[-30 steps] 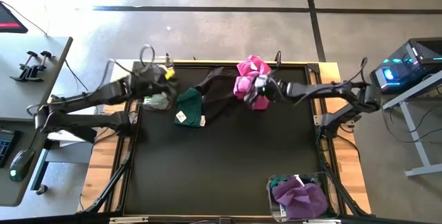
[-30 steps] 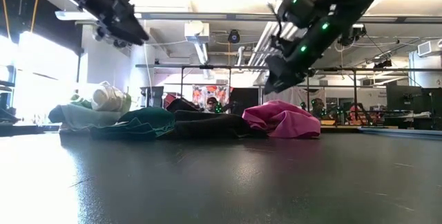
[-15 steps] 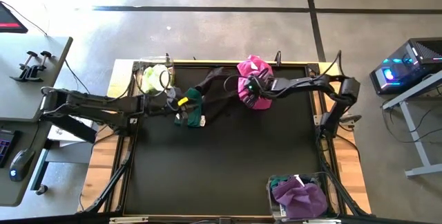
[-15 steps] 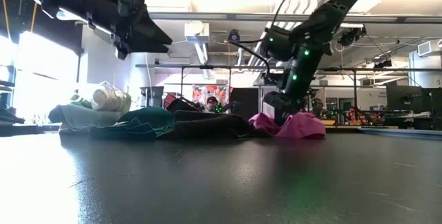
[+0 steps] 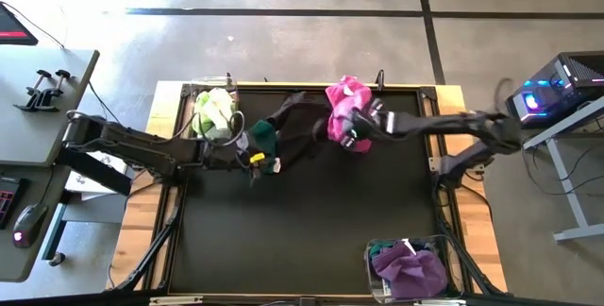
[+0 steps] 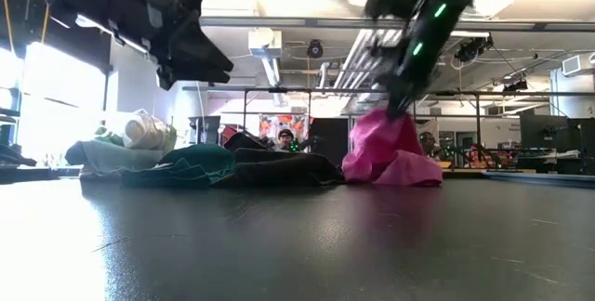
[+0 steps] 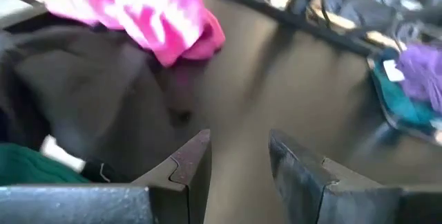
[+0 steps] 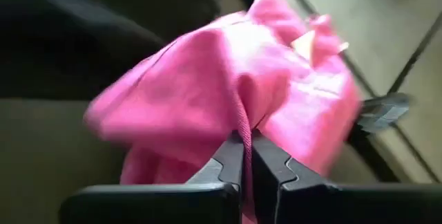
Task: Sort towels by color in basket
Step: Put the pink towel into the bottom transparent bin
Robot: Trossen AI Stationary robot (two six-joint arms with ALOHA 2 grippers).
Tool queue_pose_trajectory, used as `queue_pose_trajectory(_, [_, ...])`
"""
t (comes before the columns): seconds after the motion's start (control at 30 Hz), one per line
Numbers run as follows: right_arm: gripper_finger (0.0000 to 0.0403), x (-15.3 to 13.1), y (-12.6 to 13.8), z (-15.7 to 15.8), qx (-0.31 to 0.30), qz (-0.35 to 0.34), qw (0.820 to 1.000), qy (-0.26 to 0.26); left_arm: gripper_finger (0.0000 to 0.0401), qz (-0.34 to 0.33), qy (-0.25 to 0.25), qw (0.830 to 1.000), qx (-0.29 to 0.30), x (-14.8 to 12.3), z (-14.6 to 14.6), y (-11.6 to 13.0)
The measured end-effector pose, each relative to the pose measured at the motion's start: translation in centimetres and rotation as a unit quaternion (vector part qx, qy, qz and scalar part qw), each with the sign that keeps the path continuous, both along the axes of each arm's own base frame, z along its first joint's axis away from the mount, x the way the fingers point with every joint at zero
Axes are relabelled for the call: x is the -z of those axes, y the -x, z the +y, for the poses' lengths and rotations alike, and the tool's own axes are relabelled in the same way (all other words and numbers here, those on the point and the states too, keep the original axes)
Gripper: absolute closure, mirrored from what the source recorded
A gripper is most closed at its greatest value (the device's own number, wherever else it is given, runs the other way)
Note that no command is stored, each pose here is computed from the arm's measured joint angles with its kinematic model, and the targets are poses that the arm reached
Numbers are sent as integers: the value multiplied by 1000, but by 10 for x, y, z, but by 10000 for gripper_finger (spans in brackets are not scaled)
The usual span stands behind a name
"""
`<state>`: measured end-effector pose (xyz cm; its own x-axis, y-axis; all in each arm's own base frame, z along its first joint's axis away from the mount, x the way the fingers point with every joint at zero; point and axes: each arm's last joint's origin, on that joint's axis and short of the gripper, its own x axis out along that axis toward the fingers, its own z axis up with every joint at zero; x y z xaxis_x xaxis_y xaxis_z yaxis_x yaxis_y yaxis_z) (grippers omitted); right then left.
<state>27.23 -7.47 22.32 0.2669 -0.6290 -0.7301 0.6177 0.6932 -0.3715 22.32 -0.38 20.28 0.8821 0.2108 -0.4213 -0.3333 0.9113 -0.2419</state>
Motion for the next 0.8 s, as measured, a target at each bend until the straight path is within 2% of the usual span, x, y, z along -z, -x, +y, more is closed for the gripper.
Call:
queue_pose_trajectory(0.13, [400,-47,32,54,-9,-70,995,63,272,15,-3,1000,25,7,-14,-3])
queue_pose_trajectory(0.27, [401,-92,70,101,-22,-188,974,121,272,31,-20,999,27,16,-25,-7])
queue_pose_trajectory(0.37, [401,-123,91,126,-62,-272,953,119,272,35,-29,999,26,22,-31,-10])
queue_pose_trajectory(0.6, [402,-201,124,174,-182,-391,897,93,272,35,-51,997,35,27,-34,-16])
queue_pose_trajectory(0.67, [402,-223,134,188,-205,-412,882,102,272,34,-51,998,35,27,-34,-16])
queue_pose_trajectory(0.73, [402,-244,144,202,-213,-422,872,125,272,35,-51,997,34,28,-34,-16])
queue_pose_trajectory(0.8, [402,-263,154,216,-207,-411,874,154,272,38,-51,997,34,28,-34,-16])
